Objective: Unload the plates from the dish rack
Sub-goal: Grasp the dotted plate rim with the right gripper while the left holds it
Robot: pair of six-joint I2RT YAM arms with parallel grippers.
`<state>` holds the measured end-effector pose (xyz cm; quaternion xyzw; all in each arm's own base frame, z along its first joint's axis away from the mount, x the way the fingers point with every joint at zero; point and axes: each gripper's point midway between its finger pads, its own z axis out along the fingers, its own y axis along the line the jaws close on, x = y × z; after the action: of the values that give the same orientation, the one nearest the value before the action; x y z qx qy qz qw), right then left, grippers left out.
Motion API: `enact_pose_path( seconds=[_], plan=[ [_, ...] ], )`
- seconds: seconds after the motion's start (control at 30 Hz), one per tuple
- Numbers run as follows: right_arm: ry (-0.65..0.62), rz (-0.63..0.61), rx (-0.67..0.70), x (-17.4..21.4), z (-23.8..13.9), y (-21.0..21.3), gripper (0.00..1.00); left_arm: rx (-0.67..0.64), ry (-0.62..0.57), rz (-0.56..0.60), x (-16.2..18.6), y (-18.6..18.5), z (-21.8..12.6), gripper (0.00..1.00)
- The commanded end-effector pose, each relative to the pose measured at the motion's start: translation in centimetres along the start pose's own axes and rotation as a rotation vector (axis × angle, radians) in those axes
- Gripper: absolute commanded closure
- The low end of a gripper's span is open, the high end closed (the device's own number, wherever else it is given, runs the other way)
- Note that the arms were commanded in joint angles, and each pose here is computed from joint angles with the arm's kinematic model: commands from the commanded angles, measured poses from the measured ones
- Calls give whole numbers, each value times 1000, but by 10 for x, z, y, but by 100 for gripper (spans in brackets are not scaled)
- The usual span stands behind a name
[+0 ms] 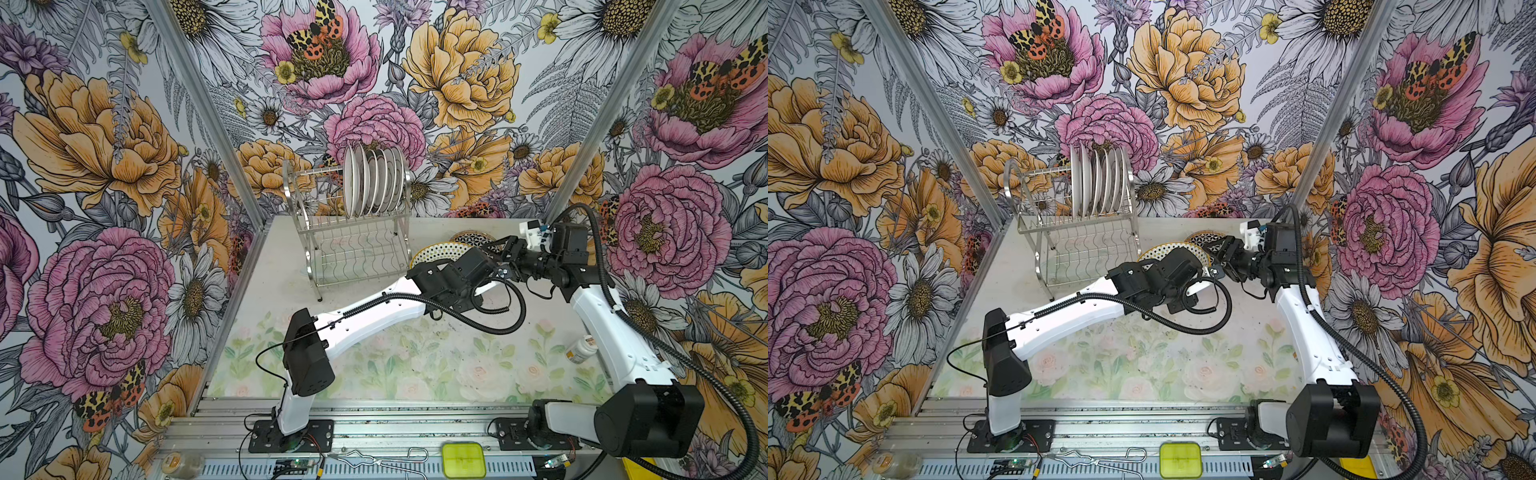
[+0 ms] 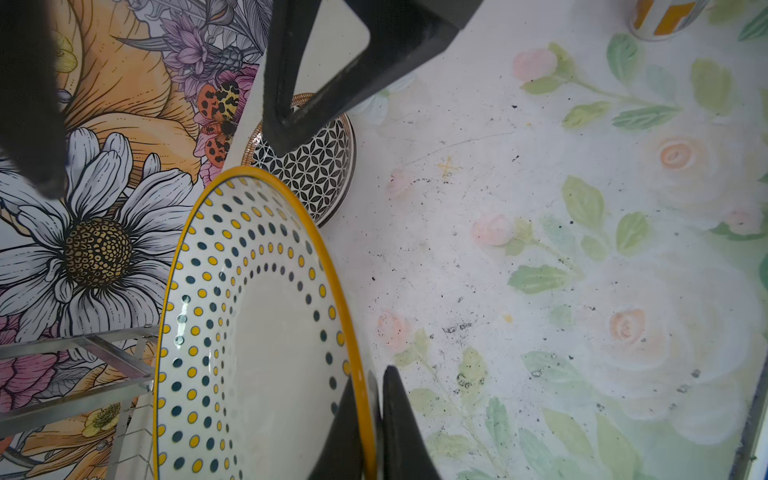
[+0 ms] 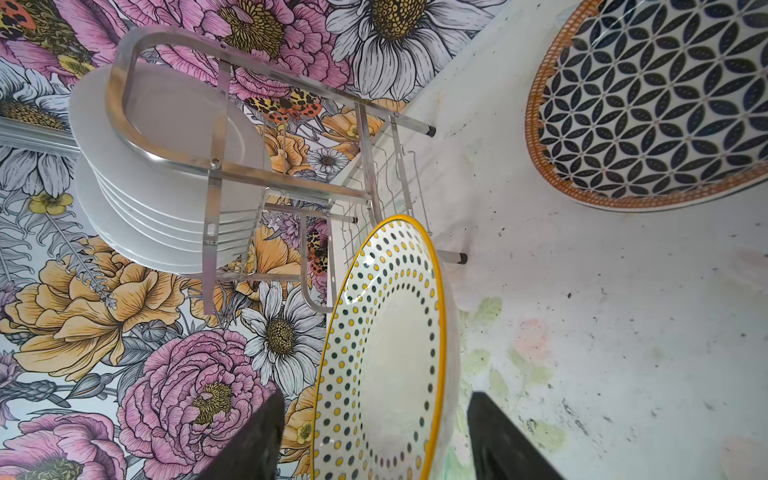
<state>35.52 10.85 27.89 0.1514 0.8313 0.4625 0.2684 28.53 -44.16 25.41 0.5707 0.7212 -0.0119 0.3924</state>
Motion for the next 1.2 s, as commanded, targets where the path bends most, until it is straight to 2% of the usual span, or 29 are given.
enact_pose_path(
  seconds=[0.0, 0.53, 0.9, 1.03, 1.17],
  plan=[
    [0, -23, 36, -1, 9, -9, 31, -102, -156, -22, -39, 39, -31, 100],
    [22, -17, 117, 12, 27, -28, 37, -103, -159, 6, -41, 44, -26, 100],
    [70, -9, 135, 22, 47, -28, 47, -122, -149, 35, -42, 46, -22, 100],
    [78, -4, 139, 23, 50, -28, 52, -138, -131, 59, -41, 45, -16, 100],
    [84, 0, 140, 25, 52, -28, 62, -166, -108, 81, -40, 46, -10, 100]
  ],
)
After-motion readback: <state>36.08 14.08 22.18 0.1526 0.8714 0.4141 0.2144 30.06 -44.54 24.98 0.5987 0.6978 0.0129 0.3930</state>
